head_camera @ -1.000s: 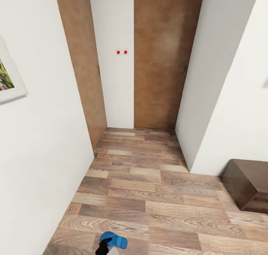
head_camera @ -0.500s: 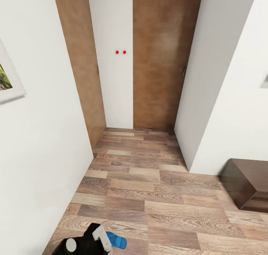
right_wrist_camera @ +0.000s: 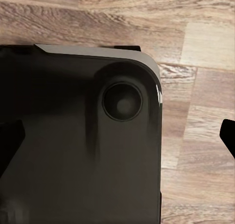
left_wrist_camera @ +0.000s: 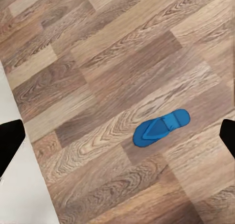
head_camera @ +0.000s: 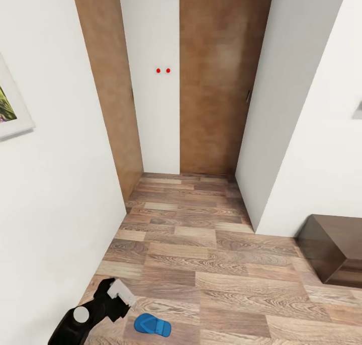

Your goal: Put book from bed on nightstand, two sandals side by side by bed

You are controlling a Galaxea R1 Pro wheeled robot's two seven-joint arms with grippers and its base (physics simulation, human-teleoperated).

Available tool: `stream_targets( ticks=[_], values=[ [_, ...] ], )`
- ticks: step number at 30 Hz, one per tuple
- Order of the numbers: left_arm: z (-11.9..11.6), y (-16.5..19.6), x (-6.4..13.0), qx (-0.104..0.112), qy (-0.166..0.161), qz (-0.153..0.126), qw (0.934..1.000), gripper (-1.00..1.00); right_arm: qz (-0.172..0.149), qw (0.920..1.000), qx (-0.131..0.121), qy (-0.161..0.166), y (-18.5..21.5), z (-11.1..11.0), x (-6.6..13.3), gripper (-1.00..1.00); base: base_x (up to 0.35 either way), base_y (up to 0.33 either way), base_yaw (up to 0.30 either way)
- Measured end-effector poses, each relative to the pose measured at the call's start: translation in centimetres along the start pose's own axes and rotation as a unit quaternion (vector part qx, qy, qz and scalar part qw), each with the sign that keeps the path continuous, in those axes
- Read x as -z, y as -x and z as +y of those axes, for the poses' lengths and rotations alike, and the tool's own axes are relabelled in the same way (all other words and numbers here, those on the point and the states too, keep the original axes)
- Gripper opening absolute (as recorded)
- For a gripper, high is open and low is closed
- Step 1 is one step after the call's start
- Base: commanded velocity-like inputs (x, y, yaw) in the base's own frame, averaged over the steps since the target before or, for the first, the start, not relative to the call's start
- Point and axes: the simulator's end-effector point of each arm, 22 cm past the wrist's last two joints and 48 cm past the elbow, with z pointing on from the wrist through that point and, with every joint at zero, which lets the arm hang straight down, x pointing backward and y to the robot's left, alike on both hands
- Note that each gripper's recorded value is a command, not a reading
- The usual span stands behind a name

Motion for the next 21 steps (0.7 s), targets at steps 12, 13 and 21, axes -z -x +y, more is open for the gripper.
stream_targets(
  ticks=[12, 13, 21],
  values=[
    [-3.2, -0.9, -3.6, -0.060, -0.118, 0.011, 0.9912, 1.00, 0.000, 1.0000, 0.000, 0.001, 0.0, 0.0, 0.0, 1.00, 0.000, 0.000, 0.000],
    [-3.3, -1.0, -3.7, -0.063, -0.120, 0.013, 0.9907, 1.00, 0.000, 1.0000, 0.000, 0.001, 0.0, 0.0, 0.0, 1.00, 0.000, 0.000, 0.000],
    [-4.1, -1.2, -3.7, -0.077, -0.133, 0.020, 0.9879, 1.00, 0.000, 1.0000, 0.000, 0.001, 0.0, 0.0, 0.0, 1.00, 0.000, 0.000, 0.000]
  ],
)
